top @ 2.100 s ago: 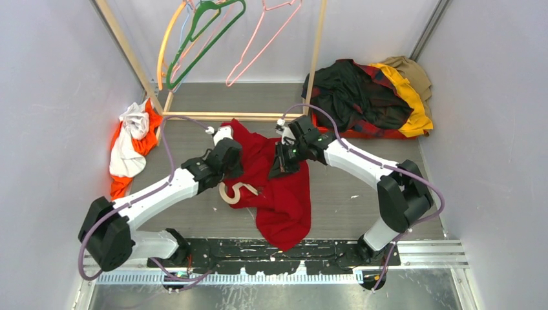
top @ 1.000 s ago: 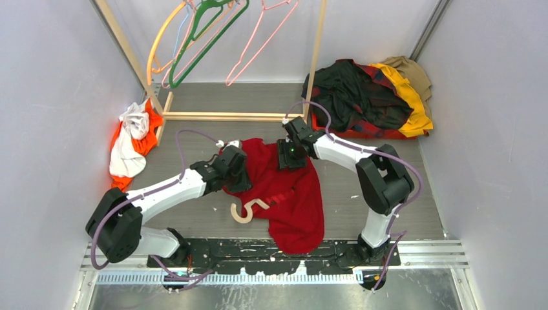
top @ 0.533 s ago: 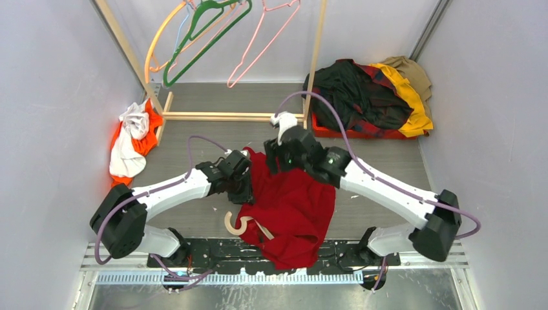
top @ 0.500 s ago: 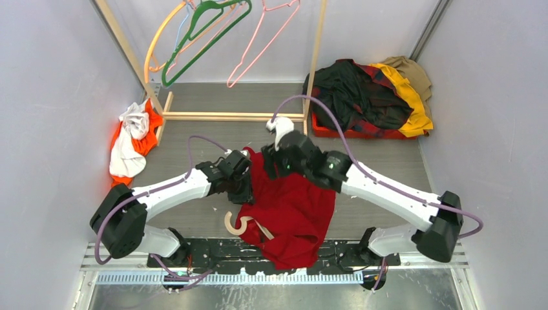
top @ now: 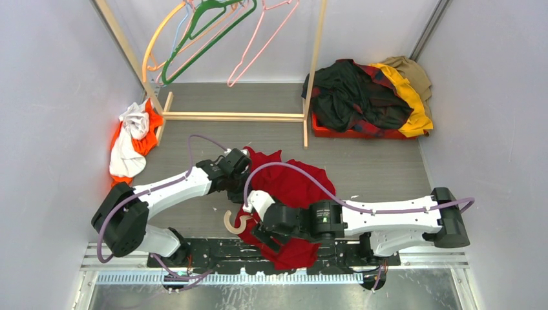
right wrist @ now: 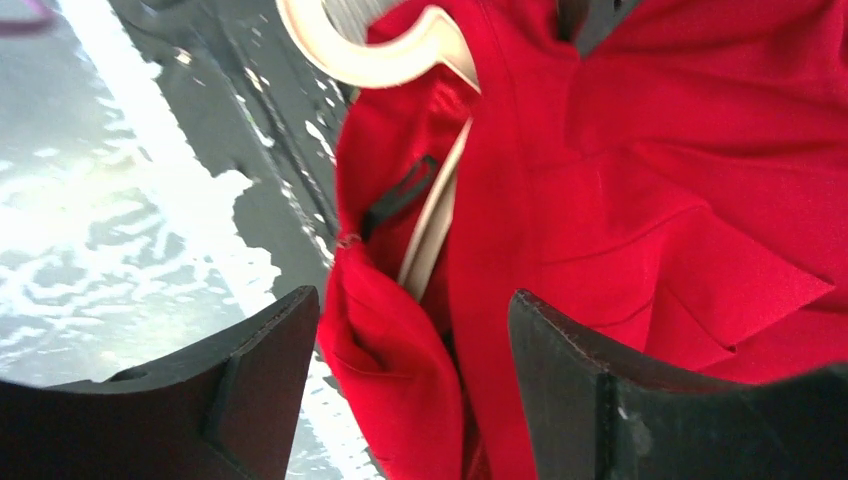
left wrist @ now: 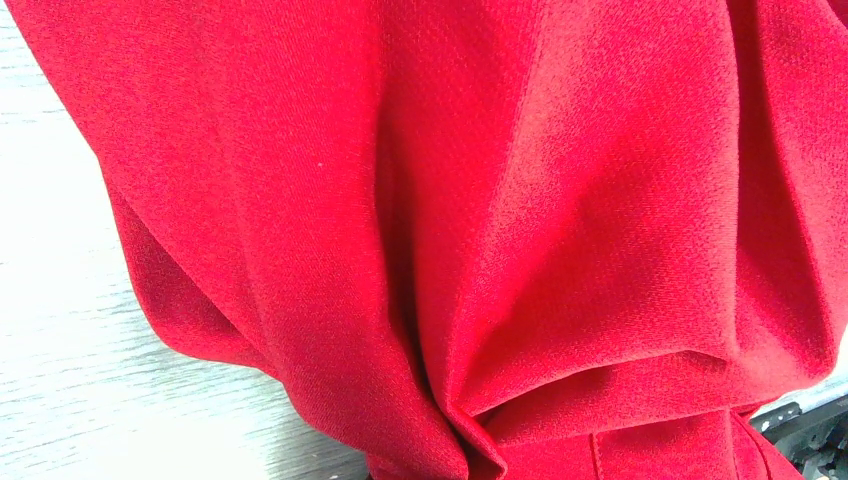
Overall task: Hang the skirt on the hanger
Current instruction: Hang the skirt on the hanger.
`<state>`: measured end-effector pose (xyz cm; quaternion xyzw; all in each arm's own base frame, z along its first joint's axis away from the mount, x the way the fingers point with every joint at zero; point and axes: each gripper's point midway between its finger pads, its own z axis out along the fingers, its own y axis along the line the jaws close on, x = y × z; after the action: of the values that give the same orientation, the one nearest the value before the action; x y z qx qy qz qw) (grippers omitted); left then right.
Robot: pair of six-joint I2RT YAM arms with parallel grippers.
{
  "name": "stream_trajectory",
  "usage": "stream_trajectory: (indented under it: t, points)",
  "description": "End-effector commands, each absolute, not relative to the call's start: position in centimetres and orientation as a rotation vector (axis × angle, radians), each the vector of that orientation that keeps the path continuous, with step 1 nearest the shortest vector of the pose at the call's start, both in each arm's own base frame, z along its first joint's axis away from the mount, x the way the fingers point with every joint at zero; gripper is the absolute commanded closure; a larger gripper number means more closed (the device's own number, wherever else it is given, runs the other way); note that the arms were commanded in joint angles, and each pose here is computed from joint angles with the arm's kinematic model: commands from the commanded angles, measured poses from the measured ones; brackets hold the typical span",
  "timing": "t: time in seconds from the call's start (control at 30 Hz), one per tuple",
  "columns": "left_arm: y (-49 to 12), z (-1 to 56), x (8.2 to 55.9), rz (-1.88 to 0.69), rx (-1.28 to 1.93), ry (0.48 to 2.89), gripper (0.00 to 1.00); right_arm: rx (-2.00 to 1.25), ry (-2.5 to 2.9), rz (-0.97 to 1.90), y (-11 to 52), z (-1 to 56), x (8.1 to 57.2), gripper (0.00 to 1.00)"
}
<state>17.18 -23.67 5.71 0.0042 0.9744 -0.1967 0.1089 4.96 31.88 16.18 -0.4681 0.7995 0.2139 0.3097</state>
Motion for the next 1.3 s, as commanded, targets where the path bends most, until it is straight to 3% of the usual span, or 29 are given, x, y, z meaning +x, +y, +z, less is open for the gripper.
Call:
stream_trajectory:
  t: [0.0,0.17,0.73,0.87,0.97,1.0,1.27]
  points:
    - [-22.6,5.7,17.2,-0.502,0.103,2.872,1.0,-1.237,2.106,0.485,31.2,14.7,5.9,0.22]
    - [-22.6,5.9,17.2,-0.506,0.107,2.869,1.0,-1.302,2.112,0.49,32.3,13.1,5.4,0.18]
    - [-22.6,6.3,17.4,-0.507,0.1,2.858,1.0,-1.487,2.298,0.663,32.3,7.7,1.3,0.19]
    - [-22.7,6.6,17.6,-0.509,0.096,2.847,1.0,-1.489,2.319,0.633,31.7,7.4,1.4,0.4]
    - [-22.7,7.5,18.1,-0.507,0.081,2.826,1.0,-1.484,2.307,0.594,31.7,8.1,2.1,0.86]
    - [-22.7,8.0,18.3,-0.505,0.081,2.812,1.0,-1.474,2.295,0.58,31.8,8.7,2.5,0.97]
    - [-21.9,18.3,21.7,-0.512,0.044,2.515,1.0,-1.412,2.099,0.767,33.2,20.3,4.3,0.99]
